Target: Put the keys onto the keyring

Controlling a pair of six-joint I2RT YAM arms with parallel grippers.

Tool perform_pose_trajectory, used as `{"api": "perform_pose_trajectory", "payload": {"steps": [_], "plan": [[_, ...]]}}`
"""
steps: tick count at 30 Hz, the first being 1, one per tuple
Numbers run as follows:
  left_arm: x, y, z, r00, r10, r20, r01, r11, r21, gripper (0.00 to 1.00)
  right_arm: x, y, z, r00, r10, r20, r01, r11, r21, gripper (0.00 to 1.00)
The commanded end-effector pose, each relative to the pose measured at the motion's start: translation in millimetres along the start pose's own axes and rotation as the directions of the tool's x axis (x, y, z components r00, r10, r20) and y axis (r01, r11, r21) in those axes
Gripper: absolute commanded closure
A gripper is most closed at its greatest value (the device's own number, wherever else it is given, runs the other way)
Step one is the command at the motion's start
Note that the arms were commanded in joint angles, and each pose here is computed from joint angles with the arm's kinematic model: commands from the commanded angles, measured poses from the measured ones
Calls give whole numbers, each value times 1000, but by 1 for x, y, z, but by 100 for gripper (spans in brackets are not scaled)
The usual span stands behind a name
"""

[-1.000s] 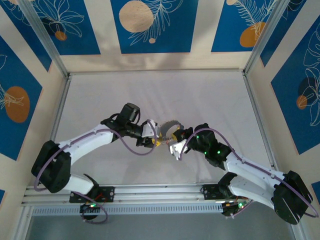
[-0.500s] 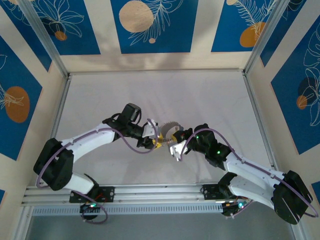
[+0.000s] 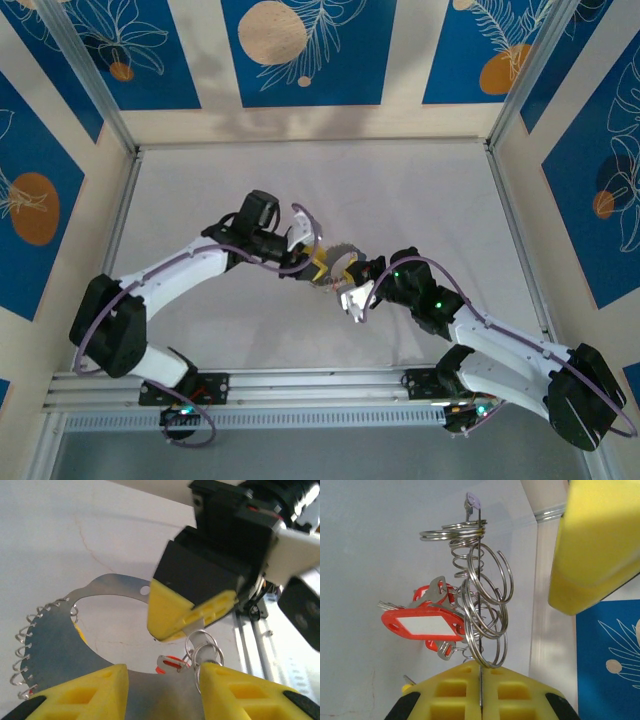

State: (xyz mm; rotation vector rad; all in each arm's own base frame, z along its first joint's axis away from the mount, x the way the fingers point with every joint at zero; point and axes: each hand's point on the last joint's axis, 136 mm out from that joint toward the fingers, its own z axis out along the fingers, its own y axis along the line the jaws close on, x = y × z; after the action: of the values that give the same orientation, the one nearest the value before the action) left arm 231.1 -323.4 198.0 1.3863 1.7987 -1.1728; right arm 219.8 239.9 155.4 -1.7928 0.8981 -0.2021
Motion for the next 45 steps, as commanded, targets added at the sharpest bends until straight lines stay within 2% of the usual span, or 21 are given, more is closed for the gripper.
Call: {"api": "perform_pose_trajectory", "payload": {"steps": [1, 5, 8, 10, 17, 21, 29, 33, 36, 45], "plan": [[-9, -7, -5, 977, -210, -43, 212, 976, 41, 59, -10, -30, -5, 999, 2, 35, -5, 997, 77, 100], [-15, -21, -7, 927, -363, -92, 372, 921, 116, 59, -13, -35, -7, 998, 33, 48, -37, 996, 76, 100], [-9, -24, -5, 846, -505, -173, 527, 840, 125, 58, -15, -37, -7, 997, 49, 62, -53, 997, 63, 100], [0, -26, -4, 816, -536, -218, 567, 815, 118, 58, -16, -36, -7, 996, 53, 67, -56, 997, 52, 100], [8, -19, -2, 815, -526, -242, 556, 827, 77, 63, -19, -37, -5, 994, 69, 84, -73, 996, 42, 100], [9, -23, -2, 811, -531, -246, 568, 815, 114, 69, -19, -36, -3, 994, 75, 84, -79, 996, 38, 100], [11, -35, -5, 810, -531, -249, 576, 800, 169, 68, -19, -34, -2, 993, 85, 87, -88, 996, 30, 100], [16, -31, -4, 804, -535, -258, 579, 803, 140, 68, -19, -34, -3, 993, 83, 86, -85, 996, 30, 100], [19, -26, -4, 809, -529, -257, 567, 817, 103, 64, -19, -32, -3, 993, 85, 87, -88, 996, 25, 100], [21, -29, -2, 801, -532, -273, 577, 808, 118, 63, -20, -32, -4, 993, 84, 86, -86, 996, 26, 100]]}}
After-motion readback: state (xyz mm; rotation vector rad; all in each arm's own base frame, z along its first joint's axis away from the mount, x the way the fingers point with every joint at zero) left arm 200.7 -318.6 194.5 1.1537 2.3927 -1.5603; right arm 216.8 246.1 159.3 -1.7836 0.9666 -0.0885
